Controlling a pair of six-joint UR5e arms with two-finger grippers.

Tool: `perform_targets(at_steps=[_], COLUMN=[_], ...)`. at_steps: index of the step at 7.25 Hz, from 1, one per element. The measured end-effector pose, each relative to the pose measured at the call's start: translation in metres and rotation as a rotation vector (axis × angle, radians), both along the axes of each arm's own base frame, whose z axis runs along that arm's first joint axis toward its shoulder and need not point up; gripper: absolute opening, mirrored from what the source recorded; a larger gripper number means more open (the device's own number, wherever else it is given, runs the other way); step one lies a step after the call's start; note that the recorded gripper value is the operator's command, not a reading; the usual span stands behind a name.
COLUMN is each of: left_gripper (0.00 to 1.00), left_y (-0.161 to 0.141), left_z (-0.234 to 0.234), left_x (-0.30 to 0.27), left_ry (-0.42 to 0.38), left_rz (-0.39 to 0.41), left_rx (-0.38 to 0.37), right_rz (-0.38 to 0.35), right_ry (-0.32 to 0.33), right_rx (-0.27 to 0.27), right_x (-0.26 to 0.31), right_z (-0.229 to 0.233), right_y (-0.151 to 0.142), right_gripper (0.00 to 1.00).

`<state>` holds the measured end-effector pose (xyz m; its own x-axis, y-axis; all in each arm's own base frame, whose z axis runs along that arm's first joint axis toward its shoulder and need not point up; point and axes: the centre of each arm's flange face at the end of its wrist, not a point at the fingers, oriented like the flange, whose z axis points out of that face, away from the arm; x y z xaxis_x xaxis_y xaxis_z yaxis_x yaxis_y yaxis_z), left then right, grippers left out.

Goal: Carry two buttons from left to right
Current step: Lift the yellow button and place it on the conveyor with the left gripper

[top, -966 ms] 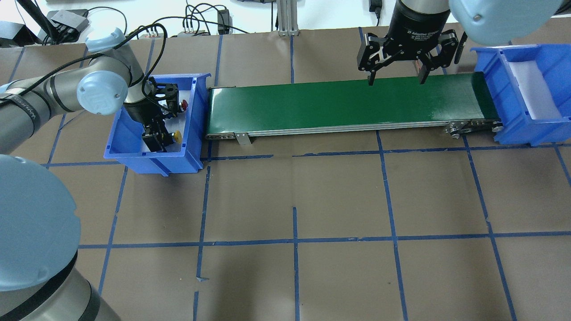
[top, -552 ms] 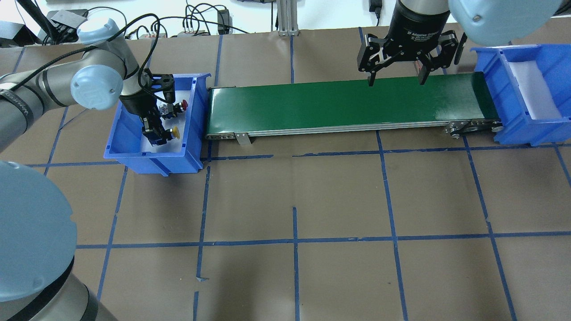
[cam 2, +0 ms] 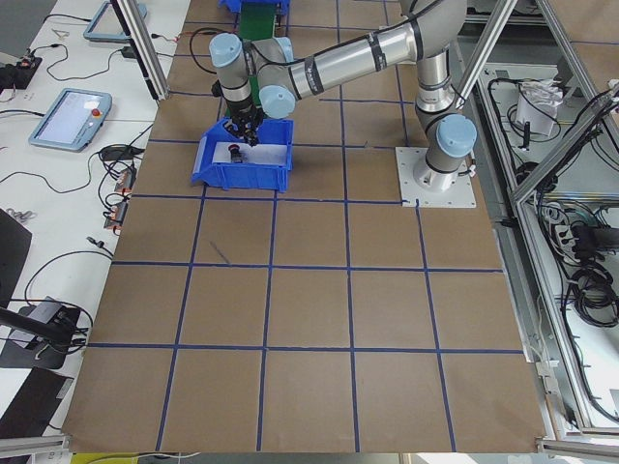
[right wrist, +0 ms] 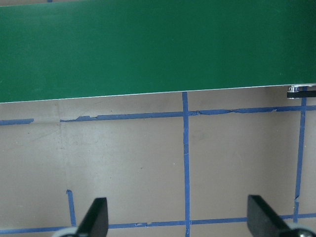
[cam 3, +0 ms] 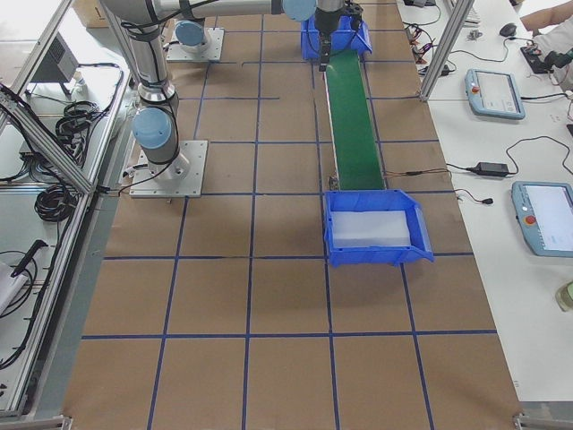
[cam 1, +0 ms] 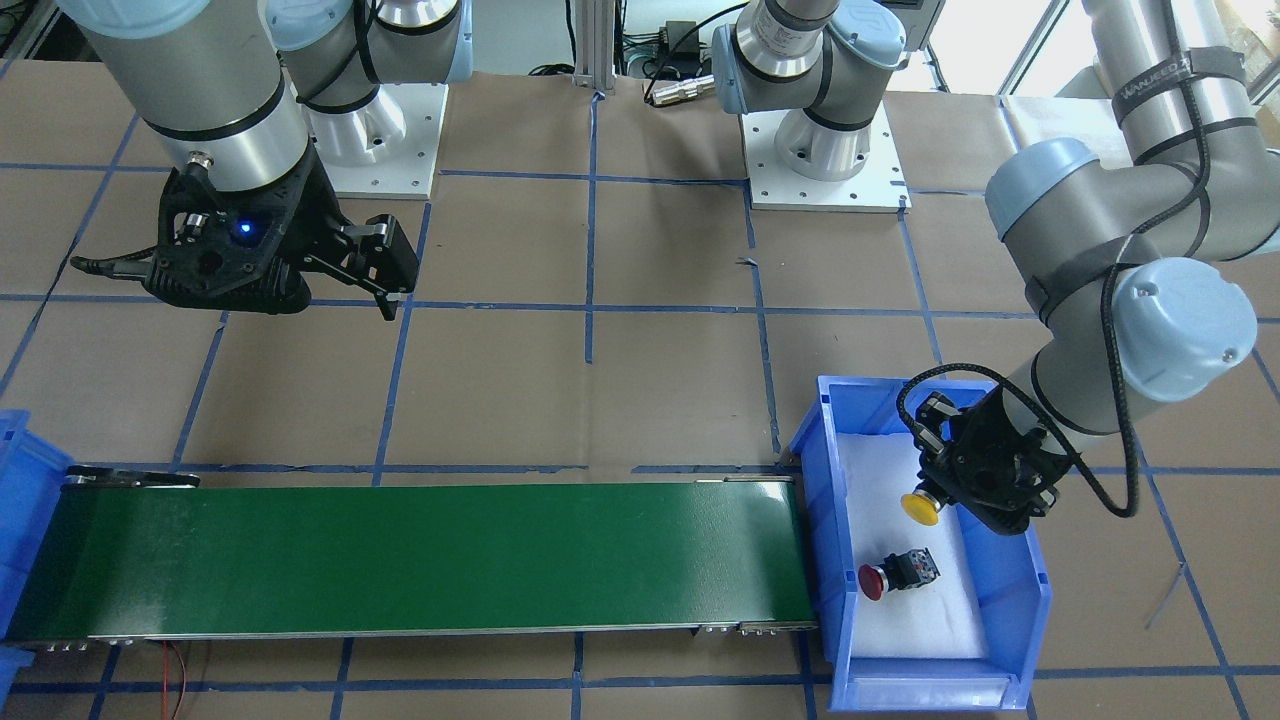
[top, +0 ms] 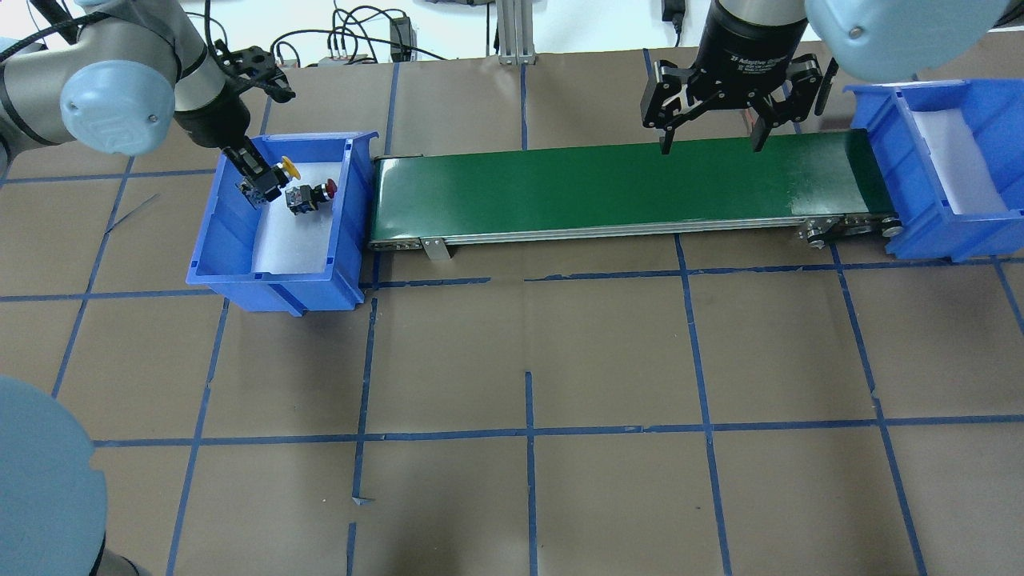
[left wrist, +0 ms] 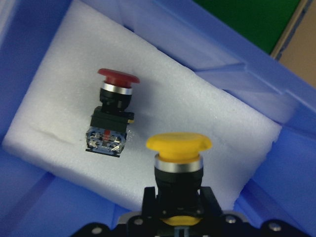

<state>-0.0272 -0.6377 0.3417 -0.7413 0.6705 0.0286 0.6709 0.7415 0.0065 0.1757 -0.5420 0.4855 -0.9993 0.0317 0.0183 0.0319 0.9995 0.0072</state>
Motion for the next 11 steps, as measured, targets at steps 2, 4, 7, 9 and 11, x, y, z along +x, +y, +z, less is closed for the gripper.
perform_targets(at_steps=[2,4,7,9,11], left_gripper=[0.16,0.17,0.22,0.28,1.00], left_y=[0.006,0.006,-0.005,-0.006,-0.005], left_z=[0.020,0.012,-0.047,-0.074,-0.088], left_x=[-0.053,-0.124,-0.195,-0.206,-0.212], left_ry=[0.048,0.072,0.084,0.059,0.047], left_rz=[0.324,0.510,0.612,0.609,0.601], left_rx=[-0.038,-0.072,-0.087,-0.069,-0.055], right_rz=[0.001,0.001,0.000,0.000,-0.001], right_ry=[0.000,-0.003,-0.006,-0.004,-0.002], right_rx=[0.001,-0.001,-0.001,-0.001,0.003], right_x=[0.000,0.000,0.001,0.000,0.000], right_z=[0.000,0.000,0.000,0.000,-0.002], right_y=[0.000,0.000,0.000,0.000,0.000], right_gripper=[1.00,1.00,1.00,1.00,1.00])
